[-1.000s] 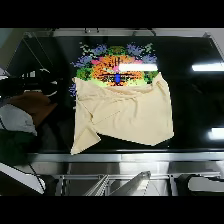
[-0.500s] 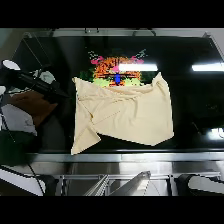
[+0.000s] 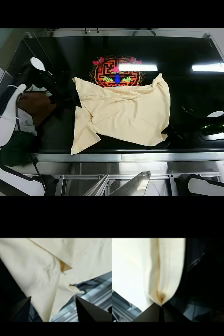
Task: Fold the shirts.
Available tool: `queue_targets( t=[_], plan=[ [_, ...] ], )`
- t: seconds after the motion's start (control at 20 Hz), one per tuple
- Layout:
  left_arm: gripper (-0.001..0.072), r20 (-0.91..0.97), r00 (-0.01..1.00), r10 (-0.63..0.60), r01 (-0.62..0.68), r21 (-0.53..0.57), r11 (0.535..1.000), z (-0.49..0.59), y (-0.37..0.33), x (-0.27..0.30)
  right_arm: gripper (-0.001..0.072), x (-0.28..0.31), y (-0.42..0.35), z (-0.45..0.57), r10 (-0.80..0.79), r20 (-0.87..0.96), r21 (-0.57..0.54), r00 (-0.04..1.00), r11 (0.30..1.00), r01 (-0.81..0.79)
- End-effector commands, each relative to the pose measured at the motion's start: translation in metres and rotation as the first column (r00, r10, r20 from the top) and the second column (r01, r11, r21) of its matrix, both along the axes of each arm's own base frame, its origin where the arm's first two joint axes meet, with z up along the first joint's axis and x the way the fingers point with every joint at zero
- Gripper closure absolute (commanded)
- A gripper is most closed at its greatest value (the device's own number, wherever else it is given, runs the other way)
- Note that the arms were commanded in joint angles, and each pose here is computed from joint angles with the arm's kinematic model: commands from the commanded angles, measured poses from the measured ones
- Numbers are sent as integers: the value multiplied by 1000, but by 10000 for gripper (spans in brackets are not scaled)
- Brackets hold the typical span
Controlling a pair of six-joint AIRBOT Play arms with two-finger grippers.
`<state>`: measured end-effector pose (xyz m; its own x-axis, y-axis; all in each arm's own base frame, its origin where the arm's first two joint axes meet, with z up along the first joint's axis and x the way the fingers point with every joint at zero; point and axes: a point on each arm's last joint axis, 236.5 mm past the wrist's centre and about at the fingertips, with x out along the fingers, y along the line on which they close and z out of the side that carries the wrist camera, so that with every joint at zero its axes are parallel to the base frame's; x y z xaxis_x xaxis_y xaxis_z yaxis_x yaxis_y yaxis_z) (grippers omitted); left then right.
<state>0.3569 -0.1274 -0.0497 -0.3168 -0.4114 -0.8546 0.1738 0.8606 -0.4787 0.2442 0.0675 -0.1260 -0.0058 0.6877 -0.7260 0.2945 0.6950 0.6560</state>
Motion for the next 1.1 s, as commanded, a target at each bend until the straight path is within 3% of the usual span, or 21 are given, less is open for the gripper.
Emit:
queue_targets(
  t=[0.0,0.2,0.5,0.55,0.65,0.9,1.05],
  plan=[
    [108,-47,994,-94,99,128,987,-28,-9,-27,689,5,15,2,19,31,18,999,1000,-20],
    [109,-86,988,-127,138,135,981,-56,-21,-53,689,5,15,2,19,31,18,999,1000,-19],
    [128,-1,996,-93,93,99,991,-63,-35,-36,689,6,15,2,28,41,18,999,999,-29],
    [264,2,995,-102,101,95,990,-63,-35,-36,690,6,15,2,28,42,18,999,999,-29],
    [668,9,992,-126,124,82,989,-62,-36,-36,690,6,15,2,28,42,18,999,999,-29],
    [686,82,987,-135,148,-184,972,-6,-67,-25,690,6,14,2,28,42,17,999,999,-28],
    [686,123,992,-28,78,-422,903,49,-64,-16,690,13,8,6,4,56,18,998,1000,-5]
  ],
)
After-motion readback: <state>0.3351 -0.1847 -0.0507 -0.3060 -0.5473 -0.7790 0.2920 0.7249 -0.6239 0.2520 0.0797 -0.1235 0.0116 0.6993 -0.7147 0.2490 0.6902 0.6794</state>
